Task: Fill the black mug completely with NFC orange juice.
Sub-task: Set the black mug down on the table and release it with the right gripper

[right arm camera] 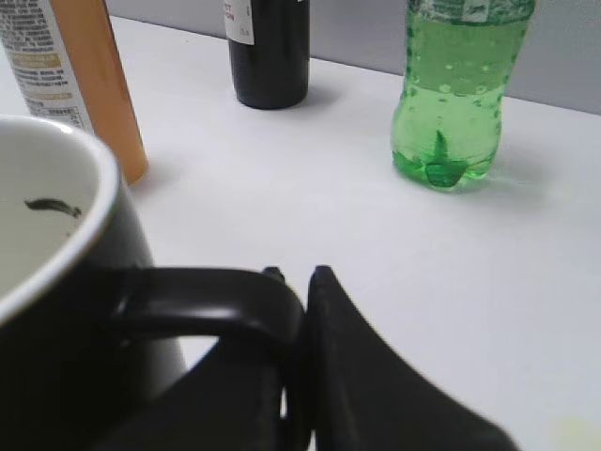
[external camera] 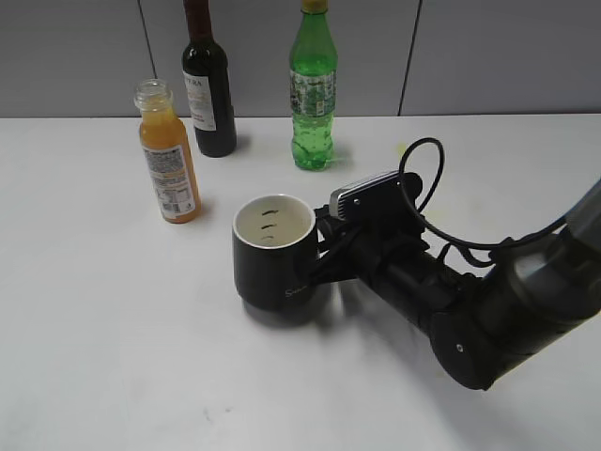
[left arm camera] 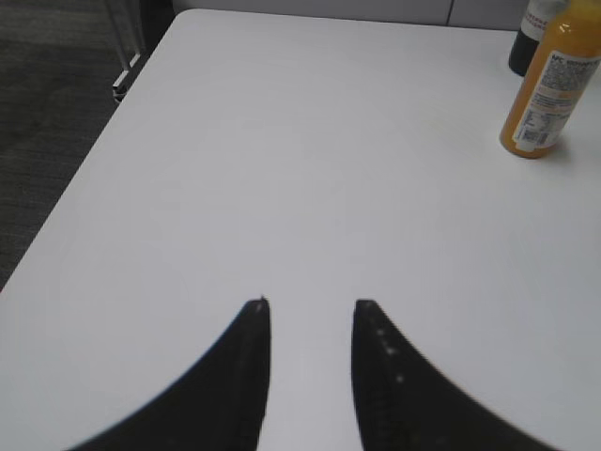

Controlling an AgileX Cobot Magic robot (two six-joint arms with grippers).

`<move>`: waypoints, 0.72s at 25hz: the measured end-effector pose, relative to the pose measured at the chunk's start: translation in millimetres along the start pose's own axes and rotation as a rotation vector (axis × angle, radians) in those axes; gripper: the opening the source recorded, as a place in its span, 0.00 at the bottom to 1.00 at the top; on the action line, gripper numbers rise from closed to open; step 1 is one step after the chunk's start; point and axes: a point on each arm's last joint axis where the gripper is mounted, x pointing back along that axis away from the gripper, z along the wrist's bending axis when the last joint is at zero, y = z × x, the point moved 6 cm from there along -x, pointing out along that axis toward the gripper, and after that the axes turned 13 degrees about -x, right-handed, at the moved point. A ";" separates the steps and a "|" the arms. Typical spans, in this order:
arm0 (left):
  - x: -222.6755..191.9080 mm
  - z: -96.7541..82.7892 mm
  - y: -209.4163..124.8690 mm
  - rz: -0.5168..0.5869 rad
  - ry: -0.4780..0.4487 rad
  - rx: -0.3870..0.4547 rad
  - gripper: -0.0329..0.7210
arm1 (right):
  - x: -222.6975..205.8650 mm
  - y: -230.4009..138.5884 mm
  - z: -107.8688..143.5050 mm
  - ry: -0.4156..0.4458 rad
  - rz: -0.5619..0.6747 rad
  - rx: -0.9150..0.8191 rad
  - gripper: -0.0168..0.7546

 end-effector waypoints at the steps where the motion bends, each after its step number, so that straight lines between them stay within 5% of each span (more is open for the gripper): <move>1: 0.0 0.0 0.0 0.000 0.000 0.000 0.36 | -3.0 -3.8 1.6 -0.003 0.003 0.003 0.06; 18: 0.0 0.0 0.0 0.000 0.000 0.000 0.36 | -12.9 -24.7 -4.3 -0.052 0.014 -0.003 0.09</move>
